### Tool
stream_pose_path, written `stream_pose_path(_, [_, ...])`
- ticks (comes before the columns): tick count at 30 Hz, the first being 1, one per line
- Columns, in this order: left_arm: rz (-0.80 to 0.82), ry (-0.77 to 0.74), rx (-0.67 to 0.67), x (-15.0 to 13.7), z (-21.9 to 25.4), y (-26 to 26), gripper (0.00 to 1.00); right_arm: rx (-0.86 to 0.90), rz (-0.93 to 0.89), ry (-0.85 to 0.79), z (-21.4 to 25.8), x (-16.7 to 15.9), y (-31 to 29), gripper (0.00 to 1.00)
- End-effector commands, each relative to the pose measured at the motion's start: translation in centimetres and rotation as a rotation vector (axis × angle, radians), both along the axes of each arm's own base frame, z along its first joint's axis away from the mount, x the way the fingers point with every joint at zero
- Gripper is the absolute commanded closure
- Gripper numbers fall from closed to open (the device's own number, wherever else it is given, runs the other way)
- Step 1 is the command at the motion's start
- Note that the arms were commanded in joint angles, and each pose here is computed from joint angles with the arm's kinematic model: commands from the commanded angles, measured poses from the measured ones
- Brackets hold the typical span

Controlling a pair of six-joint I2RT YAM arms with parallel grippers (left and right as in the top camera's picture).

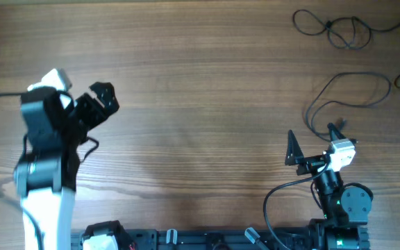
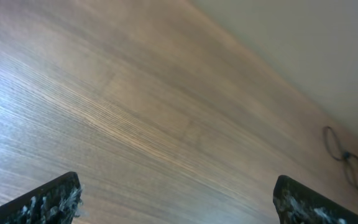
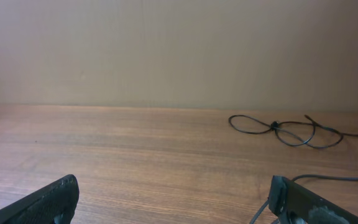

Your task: Untangle cables

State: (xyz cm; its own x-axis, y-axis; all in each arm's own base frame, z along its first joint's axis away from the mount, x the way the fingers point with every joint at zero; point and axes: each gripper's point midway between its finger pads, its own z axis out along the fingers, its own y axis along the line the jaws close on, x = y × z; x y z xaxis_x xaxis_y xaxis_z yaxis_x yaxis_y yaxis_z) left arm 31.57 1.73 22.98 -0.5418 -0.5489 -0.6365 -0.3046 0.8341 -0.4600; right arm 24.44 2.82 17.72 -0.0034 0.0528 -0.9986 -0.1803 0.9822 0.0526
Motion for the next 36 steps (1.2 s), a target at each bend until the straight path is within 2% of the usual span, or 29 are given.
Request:
stream_pose_path(1, [-0.096, -0.206, 0.066, -4.2, 5.5, -1.6, 0.00, -0.013, -0.012, -0.012, 0.2, 0.0, -0.2, 0.00])
stream_pose_path(8, [-0.103, -0.439, 0.157, -15.6, 8.2, -3.2, 0.00, -0.013, -0.012, -0.012, 0.2, 0.0, -0.2, 0.00])
stream_pose_path(10, [-0.053, -0.467, 0.188, -17.5, 8.1, -2.6, 0.00, -0.013, -0.011, -0.013, 0.2, 0.0, -0.2, 0.00])
stream_pose_path(12, [-0.023, -0.423, 0.196, -18.7, 6.7, -2.1, 0.00, -0.013, -0.011, -0.013, 0.2, 0.0, -0.2, 0.00])
stream_pose_path(16, [-0.064, -0.230, 0.153, -20.3, 2.1, -2.7, 0.00, -0.013, -0.011, -0.012, 0.2, 0.0, -0.2, 0.00])
stream_pose_path(25, [-0.072, -0.238, 0.148, -20.4, 2.2, -2.9, 0.00, -0.013, -0.011, -0.013, 0.2, 0.0, -0.2, 0.00])
stream_pose_path(30, [-0.065, -0.332, 0.163, -21.8, 3.0, -3.0, 0.00, -0.013, -0.011, -0.012, 0.2, 0.0, -0.2, 0.00])
stream_pose_path(36, [-0.065, -0.337, 0.163, -21.9, 3.0, -3.1, 0.00, -0.013, -0.012, -0.012, 0.2, 0.0, -0.2, 0.00])
